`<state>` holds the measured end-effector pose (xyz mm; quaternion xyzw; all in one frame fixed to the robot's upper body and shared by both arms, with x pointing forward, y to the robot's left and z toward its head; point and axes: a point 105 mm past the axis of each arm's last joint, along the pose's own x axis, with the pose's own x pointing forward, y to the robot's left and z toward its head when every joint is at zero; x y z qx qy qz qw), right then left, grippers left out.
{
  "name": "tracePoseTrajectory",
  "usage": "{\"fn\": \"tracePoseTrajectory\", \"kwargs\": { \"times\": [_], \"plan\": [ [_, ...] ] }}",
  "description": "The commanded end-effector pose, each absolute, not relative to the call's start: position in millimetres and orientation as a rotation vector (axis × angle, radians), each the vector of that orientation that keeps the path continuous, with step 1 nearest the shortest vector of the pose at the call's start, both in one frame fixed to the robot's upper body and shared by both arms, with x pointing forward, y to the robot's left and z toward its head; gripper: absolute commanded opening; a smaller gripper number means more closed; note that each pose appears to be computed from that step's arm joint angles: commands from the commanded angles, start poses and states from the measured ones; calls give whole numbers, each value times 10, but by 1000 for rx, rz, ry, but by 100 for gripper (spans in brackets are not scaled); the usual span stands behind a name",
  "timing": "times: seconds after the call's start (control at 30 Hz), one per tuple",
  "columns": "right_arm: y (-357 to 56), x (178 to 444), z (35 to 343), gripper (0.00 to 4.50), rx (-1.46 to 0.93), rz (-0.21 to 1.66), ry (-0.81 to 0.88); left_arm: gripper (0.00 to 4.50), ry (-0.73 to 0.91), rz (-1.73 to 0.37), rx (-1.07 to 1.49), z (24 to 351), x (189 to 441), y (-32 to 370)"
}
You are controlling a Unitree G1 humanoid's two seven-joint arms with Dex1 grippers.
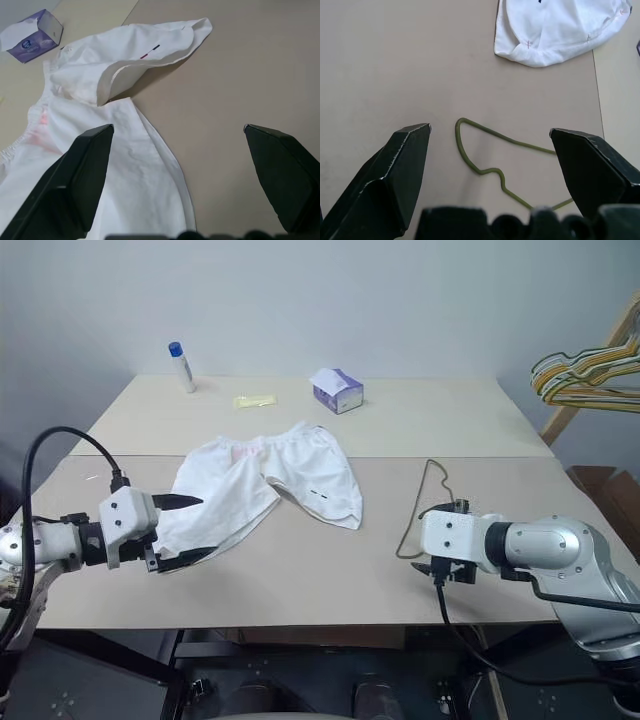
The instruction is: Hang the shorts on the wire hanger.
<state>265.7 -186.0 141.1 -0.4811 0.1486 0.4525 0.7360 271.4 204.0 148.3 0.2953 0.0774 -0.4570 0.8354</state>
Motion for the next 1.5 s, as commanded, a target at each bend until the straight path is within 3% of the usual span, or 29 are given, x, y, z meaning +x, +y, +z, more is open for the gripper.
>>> {"fn": "tracePoseTrajectory", "kwargs": {
  "times": [0.03,0.8,1.23,1.4,1.5],
  "plan": [
    [-1833,2692,1519,448,-1083,984,277,450,107,-952,632,1628,2712,2025],
    [-1904,2627,1524,448,-1068,928,289,450,32,-997,600,1717,2843,1812],
    [-1998,2579,1611,448,-1044,722,283,450,19,-1204,635,1370,3303,800],
    [-1973,2579,1628,448,-1028,671,268,450,90,-1117,671,1197,3656,418],
    [-1973,2556,1606,448,-1028,658,277,450,164,-1109,684,1058,3727,271]
  ]
}}
